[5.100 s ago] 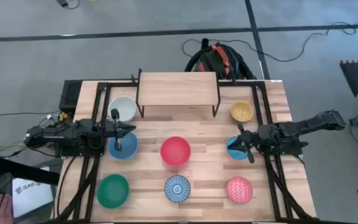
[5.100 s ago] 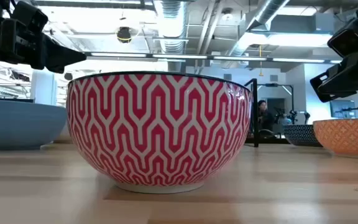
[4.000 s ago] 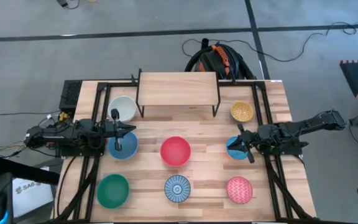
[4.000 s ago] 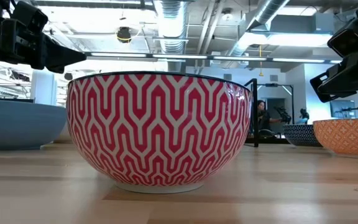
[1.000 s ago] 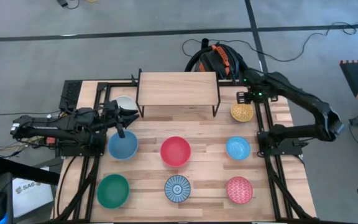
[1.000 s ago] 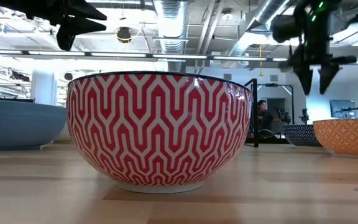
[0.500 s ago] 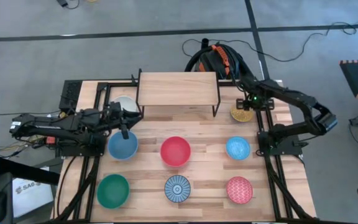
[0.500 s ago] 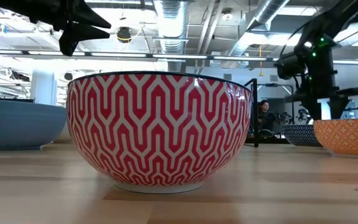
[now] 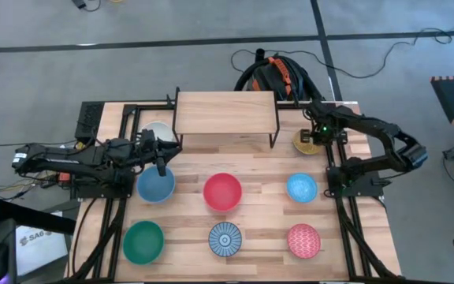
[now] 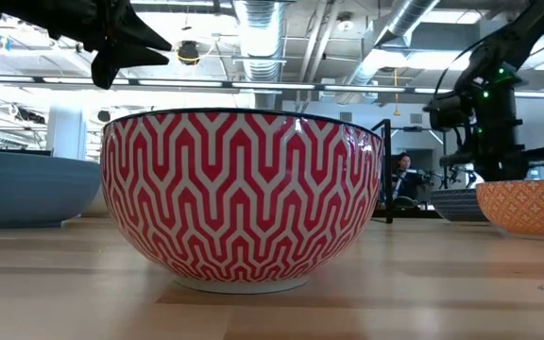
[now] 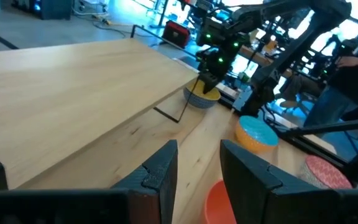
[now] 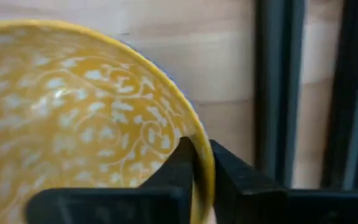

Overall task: Place and stack bowls onto a shelf
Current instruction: Put the yellow bowl on the shelf

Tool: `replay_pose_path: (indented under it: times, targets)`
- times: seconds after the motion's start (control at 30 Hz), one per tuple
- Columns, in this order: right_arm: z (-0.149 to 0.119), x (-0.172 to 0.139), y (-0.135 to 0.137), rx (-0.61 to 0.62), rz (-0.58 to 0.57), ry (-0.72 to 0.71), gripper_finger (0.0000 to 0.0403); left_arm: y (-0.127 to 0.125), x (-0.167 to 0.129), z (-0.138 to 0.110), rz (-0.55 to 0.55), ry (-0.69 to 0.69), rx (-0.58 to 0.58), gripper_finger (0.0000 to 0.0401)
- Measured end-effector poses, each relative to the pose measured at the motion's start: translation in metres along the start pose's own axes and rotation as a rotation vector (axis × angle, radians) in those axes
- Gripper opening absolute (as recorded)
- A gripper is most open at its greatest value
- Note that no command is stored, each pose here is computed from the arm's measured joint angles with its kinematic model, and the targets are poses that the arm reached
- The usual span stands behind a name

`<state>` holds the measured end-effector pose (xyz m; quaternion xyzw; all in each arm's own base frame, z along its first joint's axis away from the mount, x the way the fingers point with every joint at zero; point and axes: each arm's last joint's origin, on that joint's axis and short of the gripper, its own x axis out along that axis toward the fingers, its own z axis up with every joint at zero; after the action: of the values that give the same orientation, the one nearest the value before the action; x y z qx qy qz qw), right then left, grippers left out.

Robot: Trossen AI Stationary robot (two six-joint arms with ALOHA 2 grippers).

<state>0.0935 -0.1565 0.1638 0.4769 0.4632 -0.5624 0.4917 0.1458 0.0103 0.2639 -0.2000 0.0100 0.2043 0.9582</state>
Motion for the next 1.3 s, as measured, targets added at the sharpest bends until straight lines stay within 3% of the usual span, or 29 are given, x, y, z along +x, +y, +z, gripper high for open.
replay_pose_path:
  times: [0.13,0.3,0.57,0.83,0.9,1.07,1.3]
  targets:
    - [-0.001,-0.013,-0.003,0.042,0.022,-0.073,0.0039,0.000,0.000,0.001,-0.003,-0.012,-0.012,0.0105]
    - [-0.002,-0.045,-0.012,0.138,0.050,-0.270,0.0039,0.000,0.000,0.001,-0.003,-0.008,-0.051,0.0105]
    - [0.003,-0.087,-0.021,0.184,0.146,-0.383,0.0039,0.000,0.000,0.001,0.007,-0.010,-0.052,0.0105]
    - [0.024,-0.163,-0.008,0.145,0.301,-0.543,0.0039,0.001,0.000,0.001,0.046,-0.032,-0.045,0.0105]
    - [0.030,-0.176,-0.003,0.183,0.324,-0.537,0.0039,0.001,0.000,0.002,0.059,-0.038,-0.045,0.0105]
    - [0.028,-0.174,0.005,0.151,0.279,-0.476,0.0039,0.002,-0.001,0.002,0.083,-0.048,-0.010,0.0105]
    - [0.027,-0.191,0.030,0.114,0.471,-0.545,0.0039,0.002,-0.001,0.002,0.086,-0.048,0.004,0.0105]
